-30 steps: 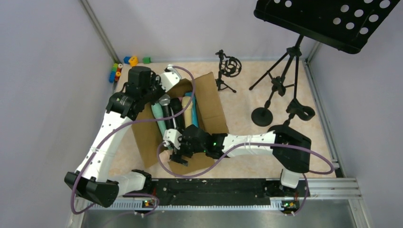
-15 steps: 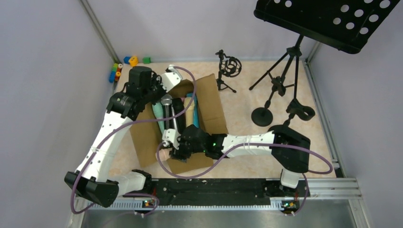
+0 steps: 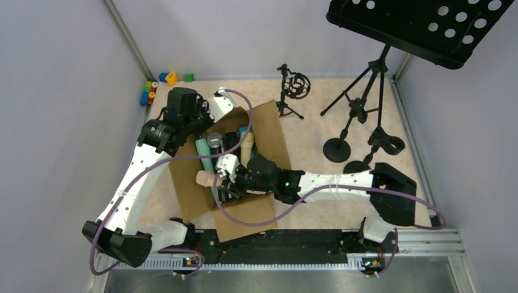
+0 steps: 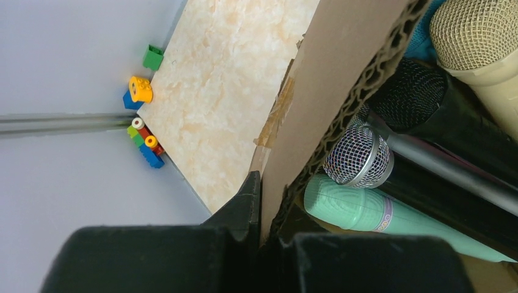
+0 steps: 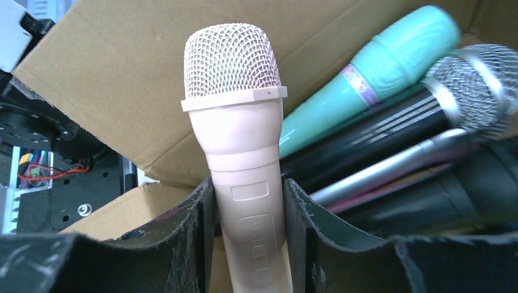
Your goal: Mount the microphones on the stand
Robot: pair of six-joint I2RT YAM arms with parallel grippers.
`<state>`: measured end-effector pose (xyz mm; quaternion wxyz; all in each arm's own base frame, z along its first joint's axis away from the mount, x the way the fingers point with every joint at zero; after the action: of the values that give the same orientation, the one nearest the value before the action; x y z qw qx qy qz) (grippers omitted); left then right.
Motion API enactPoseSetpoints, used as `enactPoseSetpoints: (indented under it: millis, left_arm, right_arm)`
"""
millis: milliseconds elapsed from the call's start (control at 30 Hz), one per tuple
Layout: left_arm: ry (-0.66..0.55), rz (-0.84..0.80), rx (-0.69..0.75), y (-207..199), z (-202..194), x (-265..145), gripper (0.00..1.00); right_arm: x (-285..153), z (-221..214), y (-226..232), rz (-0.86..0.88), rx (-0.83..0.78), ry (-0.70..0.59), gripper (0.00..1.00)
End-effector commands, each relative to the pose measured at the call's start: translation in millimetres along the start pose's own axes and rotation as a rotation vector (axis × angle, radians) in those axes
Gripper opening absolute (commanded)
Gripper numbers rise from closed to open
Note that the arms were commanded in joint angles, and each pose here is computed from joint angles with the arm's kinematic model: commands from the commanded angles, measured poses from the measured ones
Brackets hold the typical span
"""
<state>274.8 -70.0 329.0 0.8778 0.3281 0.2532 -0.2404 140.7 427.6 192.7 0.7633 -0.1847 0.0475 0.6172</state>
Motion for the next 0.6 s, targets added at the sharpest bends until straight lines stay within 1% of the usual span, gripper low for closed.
enactPoseSetpoints:
  millis: [0,200,367,467,567]
  left_arm:
    - [-0.059,0.062,-0.018,7,7,-13,0.0]
    - [-0.033,0.109,-0.016,12,4,-8,0.0]
    - [-0.023,0.125,0.008,12,-1,-6,0.0]
    - [-0.013,0.14,0.032,13,-5,-4,0.0]
    - [-0.01,0.141,0.047,13,-7,-4,0.0]
  right_arm:
    - [-39,56,-15,-0.097,0.03,-0.194,0.08]
    - [-93,84,-24,-0.221,0.074,-0.283,0.0]
    - [-147,97,-33,-0.336,0.168,-0.319,0.0]
    - [-178,85,-43,-0.468,0.261,-0.281,0.0]
    - [-194,56,-50,-0.613,0.347,-0.173,0.0]
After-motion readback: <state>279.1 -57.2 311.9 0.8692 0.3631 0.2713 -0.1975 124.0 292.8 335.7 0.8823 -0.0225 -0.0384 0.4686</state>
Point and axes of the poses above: each gripper's point midway between its finger pads, its own x axis out along the fingers, its own y axis along the line the jaws close on, z = x × y, the point moved 6 cm from there along -x, back along the fingers, and after that the axes turned 7 degrees about -x, right-handed, at the moved point
